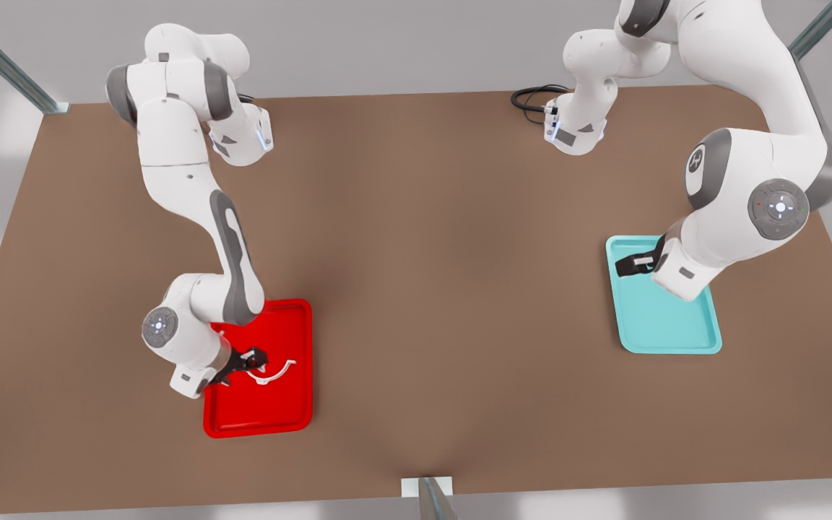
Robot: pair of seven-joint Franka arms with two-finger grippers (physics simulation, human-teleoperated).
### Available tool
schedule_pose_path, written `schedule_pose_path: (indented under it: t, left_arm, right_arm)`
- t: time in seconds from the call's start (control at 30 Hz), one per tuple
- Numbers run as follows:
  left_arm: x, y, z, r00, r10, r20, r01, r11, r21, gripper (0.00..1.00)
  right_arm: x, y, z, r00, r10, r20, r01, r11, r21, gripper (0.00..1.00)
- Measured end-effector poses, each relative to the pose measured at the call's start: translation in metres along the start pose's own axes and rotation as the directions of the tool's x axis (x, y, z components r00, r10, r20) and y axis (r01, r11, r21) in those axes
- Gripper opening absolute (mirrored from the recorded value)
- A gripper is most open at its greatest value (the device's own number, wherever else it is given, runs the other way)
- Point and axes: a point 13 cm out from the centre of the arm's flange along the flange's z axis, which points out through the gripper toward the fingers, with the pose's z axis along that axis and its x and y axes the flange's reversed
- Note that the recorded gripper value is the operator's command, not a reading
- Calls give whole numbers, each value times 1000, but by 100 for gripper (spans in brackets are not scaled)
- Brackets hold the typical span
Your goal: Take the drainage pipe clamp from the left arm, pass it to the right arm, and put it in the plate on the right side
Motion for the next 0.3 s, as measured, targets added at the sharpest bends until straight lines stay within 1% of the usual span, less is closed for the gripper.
schedule_pose_path:
  t: [0.07,0.1,0.13,0.2,0.3]
  left_arm:
    - [0,0,0,999,36,-1,-36,999,0,100]
    - [0,0,0,999,53,-1,-53,999,0,100]
    - [0,0,0,998,68,-1,-68,998,0,100]
    - [0,0,0,995,97,-2,-97,995,-1,100]
    - [0,0,2,991,135,-5,-135,991,-1,100]
  right_arm:
    - [-8,-5,-130,999,-8,40,8,1000,-5,100]
    - [1,-1,-193,999,-19,46,19,1000,0,100]
    - [15,2,-239,999,-25,32,24,1000,7,100]
    - [47,-3,-284,999,-5,-35,6,1000,21,100]
    - [69,-12,-307,992,40,-123,-33,998,58,100]
